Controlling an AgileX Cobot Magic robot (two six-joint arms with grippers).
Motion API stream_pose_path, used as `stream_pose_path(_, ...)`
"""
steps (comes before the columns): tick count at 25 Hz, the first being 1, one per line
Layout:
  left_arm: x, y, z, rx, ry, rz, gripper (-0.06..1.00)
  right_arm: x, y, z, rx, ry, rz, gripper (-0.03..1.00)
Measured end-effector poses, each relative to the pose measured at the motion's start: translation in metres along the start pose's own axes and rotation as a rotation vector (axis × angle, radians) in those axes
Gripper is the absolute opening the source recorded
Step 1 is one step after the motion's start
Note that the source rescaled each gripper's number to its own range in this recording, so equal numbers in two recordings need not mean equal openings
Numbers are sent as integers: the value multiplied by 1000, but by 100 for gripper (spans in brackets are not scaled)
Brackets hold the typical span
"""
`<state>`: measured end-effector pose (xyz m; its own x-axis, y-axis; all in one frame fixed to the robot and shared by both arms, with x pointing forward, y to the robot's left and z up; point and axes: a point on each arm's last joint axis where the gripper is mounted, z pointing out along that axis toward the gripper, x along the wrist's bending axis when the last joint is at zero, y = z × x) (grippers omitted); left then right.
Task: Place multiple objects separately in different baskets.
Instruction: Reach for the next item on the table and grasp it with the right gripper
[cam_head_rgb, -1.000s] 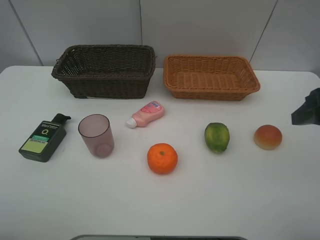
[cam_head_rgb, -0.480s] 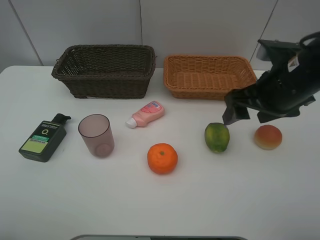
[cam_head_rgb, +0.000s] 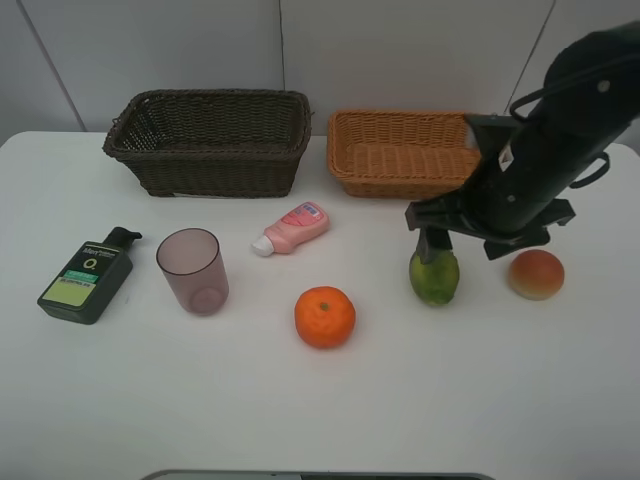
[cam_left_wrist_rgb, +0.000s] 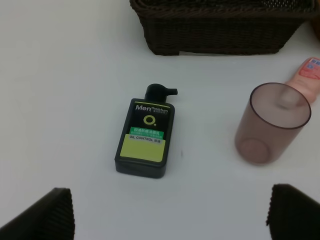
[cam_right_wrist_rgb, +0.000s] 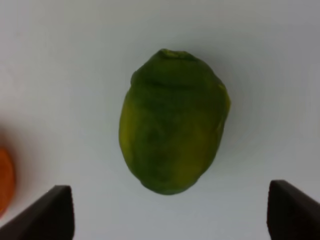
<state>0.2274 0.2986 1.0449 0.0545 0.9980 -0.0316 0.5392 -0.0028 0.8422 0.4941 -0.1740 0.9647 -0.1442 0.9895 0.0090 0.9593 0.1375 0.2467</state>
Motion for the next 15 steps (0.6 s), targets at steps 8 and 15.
stream_pose_path(8, 0, 0, 0, 0, 0, 0, 99, 8, 15, 17, 8, 1, -5, 60)
stream_pose_path(15, 0, 0, 0, 0, 0, 0, 99, 14, 22, 30, 25, 0, 43, 60)
